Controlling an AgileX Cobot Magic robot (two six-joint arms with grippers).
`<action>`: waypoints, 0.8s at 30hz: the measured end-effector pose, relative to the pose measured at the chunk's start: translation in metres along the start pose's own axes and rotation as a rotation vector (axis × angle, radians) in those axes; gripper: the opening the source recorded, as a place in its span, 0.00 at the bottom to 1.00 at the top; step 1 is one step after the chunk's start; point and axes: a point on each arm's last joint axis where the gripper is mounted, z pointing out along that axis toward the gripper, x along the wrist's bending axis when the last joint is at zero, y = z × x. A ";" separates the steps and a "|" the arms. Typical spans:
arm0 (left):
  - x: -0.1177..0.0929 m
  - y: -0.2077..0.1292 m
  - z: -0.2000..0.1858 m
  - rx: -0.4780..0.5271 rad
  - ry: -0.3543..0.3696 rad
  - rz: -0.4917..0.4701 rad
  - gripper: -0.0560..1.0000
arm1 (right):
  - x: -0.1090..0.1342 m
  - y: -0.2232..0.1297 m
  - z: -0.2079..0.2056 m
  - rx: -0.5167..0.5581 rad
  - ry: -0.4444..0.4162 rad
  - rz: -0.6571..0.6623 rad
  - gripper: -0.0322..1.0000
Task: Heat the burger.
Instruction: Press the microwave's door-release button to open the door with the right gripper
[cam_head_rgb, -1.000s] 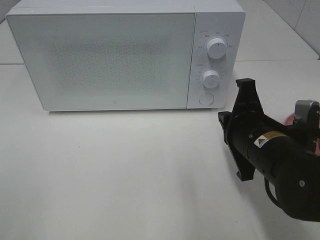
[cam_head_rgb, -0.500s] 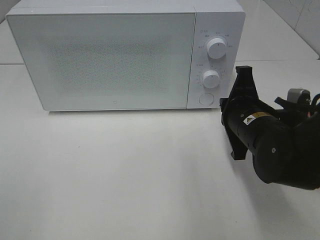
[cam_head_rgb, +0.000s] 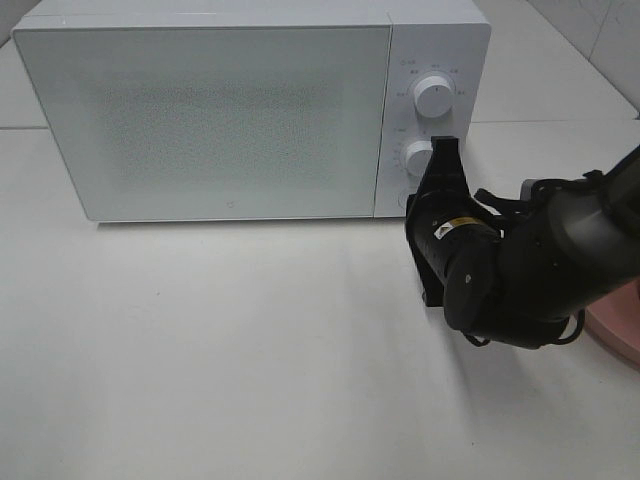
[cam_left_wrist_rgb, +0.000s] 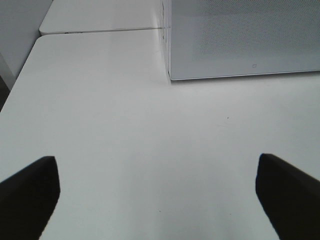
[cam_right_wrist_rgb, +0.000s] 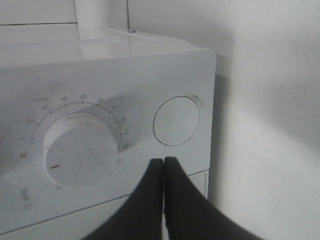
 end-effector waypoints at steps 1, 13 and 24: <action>0.000 0.000 0.000 0.000 0.000 0.000 0.99 | 0.000 0.000 0.000 0.000 0.000 0.000 0.05; 0.000 0.000 0.000 0.000 0.000 0.000 0.99 | 0.004 0.002 0.025 -0.034 -0.008 0.014 0.05; 0.000 0.000 0.000 0.000 0.000 0.000 0.99 | -0.006 0.000 0.038 -0.042 -0.055 0.010 0.05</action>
